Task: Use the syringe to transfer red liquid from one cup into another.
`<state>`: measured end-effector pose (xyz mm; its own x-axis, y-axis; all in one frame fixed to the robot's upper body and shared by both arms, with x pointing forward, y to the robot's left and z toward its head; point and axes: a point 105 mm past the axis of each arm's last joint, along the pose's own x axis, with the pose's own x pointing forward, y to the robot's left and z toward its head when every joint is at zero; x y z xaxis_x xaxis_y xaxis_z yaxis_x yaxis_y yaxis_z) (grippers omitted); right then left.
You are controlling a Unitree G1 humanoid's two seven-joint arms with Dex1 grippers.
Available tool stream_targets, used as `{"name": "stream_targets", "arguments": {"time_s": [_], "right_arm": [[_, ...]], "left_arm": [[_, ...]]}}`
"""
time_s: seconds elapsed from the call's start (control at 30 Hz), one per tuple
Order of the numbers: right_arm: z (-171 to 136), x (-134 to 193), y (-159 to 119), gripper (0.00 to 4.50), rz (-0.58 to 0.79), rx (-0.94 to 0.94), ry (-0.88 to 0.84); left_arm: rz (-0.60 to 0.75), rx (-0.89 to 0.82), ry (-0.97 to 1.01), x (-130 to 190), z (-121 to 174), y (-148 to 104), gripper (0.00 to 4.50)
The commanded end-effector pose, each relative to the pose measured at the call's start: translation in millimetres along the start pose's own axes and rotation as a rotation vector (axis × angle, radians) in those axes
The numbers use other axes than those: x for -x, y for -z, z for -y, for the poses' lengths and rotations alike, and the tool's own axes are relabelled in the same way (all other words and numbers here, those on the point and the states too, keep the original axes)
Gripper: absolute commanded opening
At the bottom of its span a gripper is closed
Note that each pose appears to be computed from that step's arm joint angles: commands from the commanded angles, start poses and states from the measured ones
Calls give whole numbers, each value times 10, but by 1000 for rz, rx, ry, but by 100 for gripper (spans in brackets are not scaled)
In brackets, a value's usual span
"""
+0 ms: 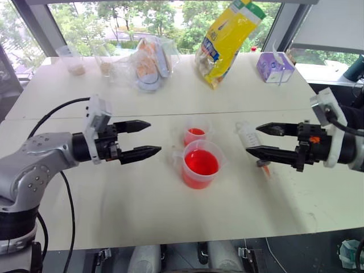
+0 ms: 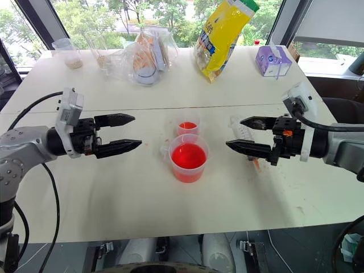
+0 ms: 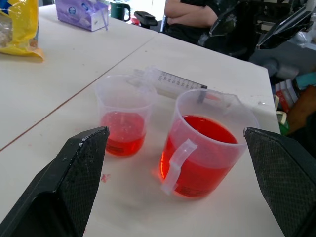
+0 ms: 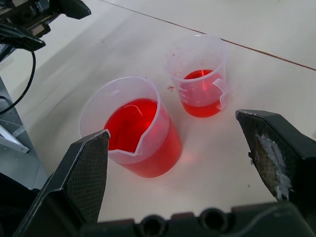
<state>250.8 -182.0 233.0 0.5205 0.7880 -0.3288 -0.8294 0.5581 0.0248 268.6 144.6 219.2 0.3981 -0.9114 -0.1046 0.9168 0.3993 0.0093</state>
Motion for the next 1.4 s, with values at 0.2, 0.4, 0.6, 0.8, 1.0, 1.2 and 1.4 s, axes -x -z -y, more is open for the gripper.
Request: {"name": "stream_targets", "arguments": {"time_s": [0.2,0.4,0.6,0.8,1.0,1.2,1.4], "right_arm": [[43,21,-95,446,39,63,46],[175,5,-104,446,38,75,123],[271,-12,-50,446,-11,76,179],[496,-59,-22,446,-61,-20,261],[790,-112,19,446,-185,-204,349],[991,-290,239,446,-353,-312,399],[1152,-400,477,446,-460,-338,425]], "left_arm": [[41,-68,28,-63,-32,-170,450],[43,-82,51,-161,-53,-231,450],[56,-93,51,-231,-53,-257,450],[62,-103,70,-309,-4,-270,450],[70,-103,85,-381,31,-245,450],[77,-109,94,-440,13,-263,450],[83,-114,92,-459,35,-265,450]]}}
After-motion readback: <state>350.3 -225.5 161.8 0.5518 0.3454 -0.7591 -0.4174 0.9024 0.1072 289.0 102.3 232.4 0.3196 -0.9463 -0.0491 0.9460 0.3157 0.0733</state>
